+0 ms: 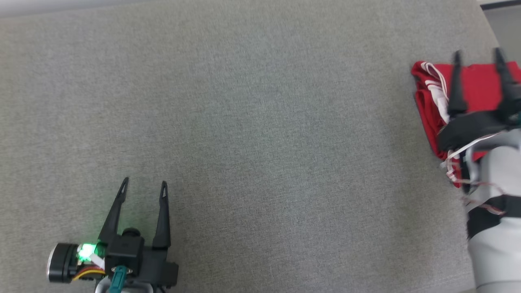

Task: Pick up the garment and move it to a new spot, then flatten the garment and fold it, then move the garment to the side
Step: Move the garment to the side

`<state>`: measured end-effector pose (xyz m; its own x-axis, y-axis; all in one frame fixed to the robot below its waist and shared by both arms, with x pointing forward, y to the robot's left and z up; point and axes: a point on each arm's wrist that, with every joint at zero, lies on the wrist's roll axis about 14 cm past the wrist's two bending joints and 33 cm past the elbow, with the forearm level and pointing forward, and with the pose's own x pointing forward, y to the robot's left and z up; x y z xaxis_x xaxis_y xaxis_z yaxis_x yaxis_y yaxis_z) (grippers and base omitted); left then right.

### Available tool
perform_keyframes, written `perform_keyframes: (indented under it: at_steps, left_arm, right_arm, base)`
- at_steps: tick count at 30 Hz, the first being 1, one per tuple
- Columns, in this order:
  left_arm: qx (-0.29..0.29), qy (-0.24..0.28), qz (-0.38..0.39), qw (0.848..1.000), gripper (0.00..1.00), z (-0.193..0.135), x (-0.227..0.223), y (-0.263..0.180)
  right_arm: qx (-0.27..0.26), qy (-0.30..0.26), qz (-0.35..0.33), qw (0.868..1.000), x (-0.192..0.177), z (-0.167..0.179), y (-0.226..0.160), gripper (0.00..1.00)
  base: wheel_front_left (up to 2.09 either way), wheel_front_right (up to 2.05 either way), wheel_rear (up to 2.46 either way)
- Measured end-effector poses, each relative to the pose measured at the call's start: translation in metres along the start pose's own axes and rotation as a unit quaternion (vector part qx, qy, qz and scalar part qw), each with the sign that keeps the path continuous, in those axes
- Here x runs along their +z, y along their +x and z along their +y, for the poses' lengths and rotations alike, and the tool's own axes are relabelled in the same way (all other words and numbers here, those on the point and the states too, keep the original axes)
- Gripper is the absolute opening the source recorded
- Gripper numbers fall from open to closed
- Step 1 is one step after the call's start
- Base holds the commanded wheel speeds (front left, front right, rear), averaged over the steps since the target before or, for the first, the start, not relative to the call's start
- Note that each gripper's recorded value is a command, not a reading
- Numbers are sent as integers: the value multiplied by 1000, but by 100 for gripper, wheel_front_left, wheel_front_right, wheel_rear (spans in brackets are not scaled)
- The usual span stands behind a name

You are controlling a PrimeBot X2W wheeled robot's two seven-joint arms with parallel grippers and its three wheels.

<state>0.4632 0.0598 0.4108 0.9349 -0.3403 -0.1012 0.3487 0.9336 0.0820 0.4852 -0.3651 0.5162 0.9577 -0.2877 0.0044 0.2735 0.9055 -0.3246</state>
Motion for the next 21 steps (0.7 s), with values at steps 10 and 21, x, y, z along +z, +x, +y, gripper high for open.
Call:
perform_keyframes:
  at_steps: [10, 21]
  left_arm:
    - [36, -13, 4, 999, 100, 12, 10, -27]
    - [95, -18, 10, 995, 100, 39, 15, -71]
  right_arm:
    - [73, 55, 6, 996, -8, 59, -42, 100]
    - [113, 113, 26, 987, -19, 105, -90, 100]
  base:
    - [0, 0, 0]
    - [0, 0, 0]
